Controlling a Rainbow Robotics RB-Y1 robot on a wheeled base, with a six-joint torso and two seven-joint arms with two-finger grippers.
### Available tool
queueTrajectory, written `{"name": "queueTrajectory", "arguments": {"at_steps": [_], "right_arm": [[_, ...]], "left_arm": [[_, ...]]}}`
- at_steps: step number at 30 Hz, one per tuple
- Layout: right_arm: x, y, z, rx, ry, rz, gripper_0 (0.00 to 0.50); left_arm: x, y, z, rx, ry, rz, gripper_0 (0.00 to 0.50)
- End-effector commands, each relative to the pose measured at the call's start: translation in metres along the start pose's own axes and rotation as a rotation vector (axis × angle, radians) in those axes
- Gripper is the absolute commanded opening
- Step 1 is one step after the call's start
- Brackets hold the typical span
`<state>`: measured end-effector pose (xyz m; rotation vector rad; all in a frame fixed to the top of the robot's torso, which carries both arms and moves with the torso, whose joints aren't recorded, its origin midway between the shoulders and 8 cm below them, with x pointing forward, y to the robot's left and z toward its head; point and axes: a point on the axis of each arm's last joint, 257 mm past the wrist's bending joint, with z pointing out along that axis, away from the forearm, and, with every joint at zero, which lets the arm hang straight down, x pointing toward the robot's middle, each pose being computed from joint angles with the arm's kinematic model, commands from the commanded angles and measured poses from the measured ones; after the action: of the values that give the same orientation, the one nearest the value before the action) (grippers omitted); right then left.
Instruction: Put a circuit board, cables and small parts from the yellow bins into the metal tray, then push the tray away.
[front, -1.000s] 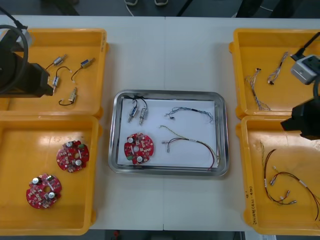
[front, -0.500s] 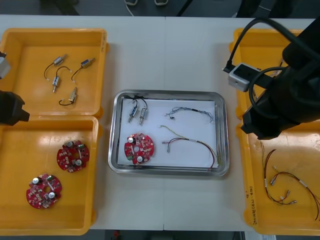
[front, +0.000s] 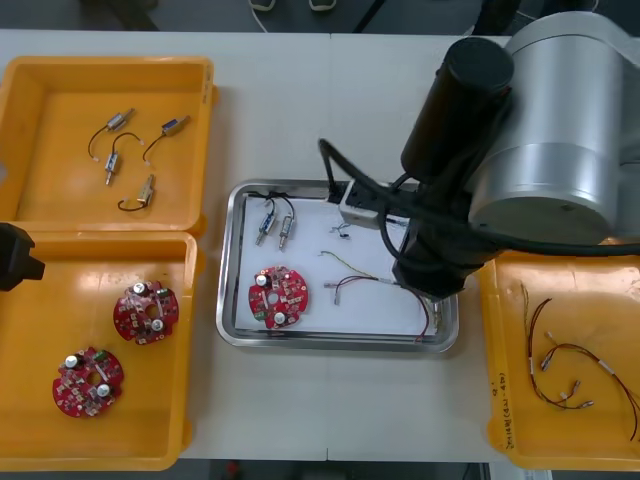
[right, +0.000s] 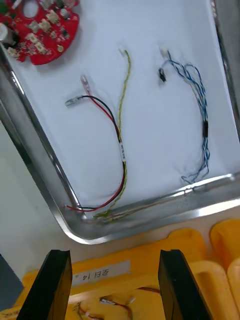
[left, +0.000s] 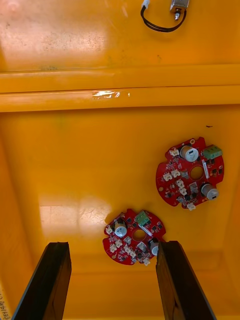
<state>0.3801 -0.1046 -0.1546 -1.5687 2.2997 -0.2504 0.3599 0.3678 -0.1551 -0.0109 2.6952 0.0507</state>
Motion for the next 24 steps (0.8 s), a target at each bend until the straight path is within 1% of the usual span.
{"name": "queueTrajectory", "arguments": {"at_steps": [1, 4, 7, 12, 13, 16, 19, 21, 24], "right_arm": [[-0.028, 0.012, 0.0, 0.02, -0.032, -0.132, 0.5], [-0.04, 0.023, 0.009, 0.016, -0.053, -0.2, 0.5], [-0.046, 0.031, 0.018, 0.019, -0.064, -0.258, 0.5], [-0.044, 0.048, 0.039, -0.004, -0.039, -0.299, 0.5], [-0.046, 0.054, 0.045, -0.004, -0.039, -0.316, 0.5], [-0.048, 0.063, 0.054, -0.003, -0.04, -0.336, 0.5], [-0.049, 0.073, 0.063, -0.007, -0.03, -0.354, 0.5], [-0.049, 0.081, 0.071, -0.02, -0.025, -0.352, 0.5], [-0.053, 0.089, 0.078, -0.041, -0.031, -0.34, 0.5]], "left_arm": [[-0.002, 0.012, -0.013, -0.042, -0.018, 0.084, 0.5], [-0.002, 0.012, -0.013, -0.042, -0.018, 0.084, 0.5], [-0.002, 0.012, -0.013, -0.042, -0.018, 0.084, 0.5], [-0.002, 0.012, -0.013, -0.042, -0.018, 0.084, 0.5], [-0.002, 0.012, -0.013, -0.042, -0.018, 0.084, 0.5], [-0.002, 0.012, -0.013, -0.042, -0.018, 0.084, 0.5], [-0.002, 0.012, -0.013, -0.042, -0.018, 0.084, 0.5], [-0.002, 0.012, -0.013, -0.042, -0.018, 0.084, 0.5], [-0.002, 0.012, -0.013, -0.042, -0.018, 0.084, 0.5]]}}
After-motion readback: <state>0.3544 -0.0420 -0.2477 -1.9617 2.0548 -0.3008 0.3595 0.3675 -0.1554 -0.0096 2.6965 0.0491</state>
